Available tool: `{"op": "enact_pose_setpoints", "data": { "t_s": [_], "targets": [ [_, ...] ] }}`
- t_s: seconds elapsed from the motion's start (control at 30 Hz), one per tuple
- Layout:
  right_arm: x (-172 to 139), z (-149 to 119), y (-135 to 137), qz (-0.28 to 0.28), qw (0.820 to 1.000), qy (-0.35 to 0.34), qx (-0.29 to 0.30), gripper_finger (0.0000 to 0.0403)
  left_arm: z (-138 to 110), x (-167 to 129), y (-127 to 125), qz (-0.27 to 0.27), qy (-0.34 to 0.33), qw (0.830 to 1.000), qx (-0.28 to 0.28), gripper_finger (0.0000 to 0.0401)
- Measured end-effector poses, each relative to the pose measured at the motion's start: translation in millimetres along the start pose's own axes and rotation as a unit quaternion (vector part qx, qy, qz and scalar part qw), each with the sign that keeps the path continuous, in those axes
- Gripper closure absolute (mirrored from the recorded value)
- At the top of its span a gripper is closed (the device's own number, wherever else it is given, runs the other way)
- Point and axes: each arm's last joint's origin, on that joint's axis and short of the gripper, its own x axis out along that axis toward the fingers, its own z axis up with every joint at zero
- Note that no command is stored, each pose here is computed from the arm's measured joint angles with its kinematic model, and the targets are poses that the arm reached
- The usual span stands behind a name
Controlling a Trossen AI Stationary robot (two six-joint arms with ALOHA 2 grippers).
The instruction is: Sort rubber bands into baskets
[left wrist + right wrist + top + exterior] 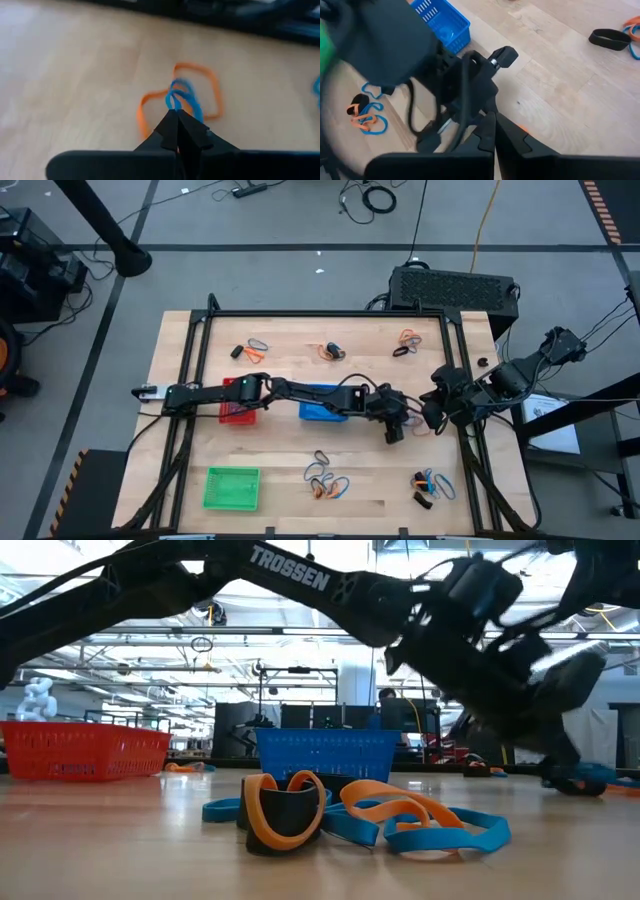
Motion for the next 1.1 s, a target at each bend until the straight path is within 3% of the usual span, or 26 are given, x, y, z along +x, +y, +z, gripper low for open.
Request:
{"op": "enact_pose_setpoints", "data": {
  "t_s": [0.47, 0.67, 0.83, 1.1],
  "targets": [
    [0, 0, 0, 0.000, 1.000, 0.000, -0.012, 0.0403, 10, -4, -1, -0.030, -0.010, 0.999, -0.012, 0.0400],
    [0, 0, 0, 0.001, 1.000, -0.002, -0.021, 0.0403, 32, -17, 2, -0.070, -0.050, 0.996, -0.016, 0.0400],
    [0, 0, -1, -0.003, 1.000, -0.001, -0.023, 0.0403, 34, -20, 15, -0.058, -0.029, 0.998, -0.020, 0.0401],
    [0, 0, -1, -0.010, 1.000, -0.013, -0.027, 0.0403, 18, -25, 36, -0.026, 0.079, 0.996, -0.036, 0.0401]
  ]
}}
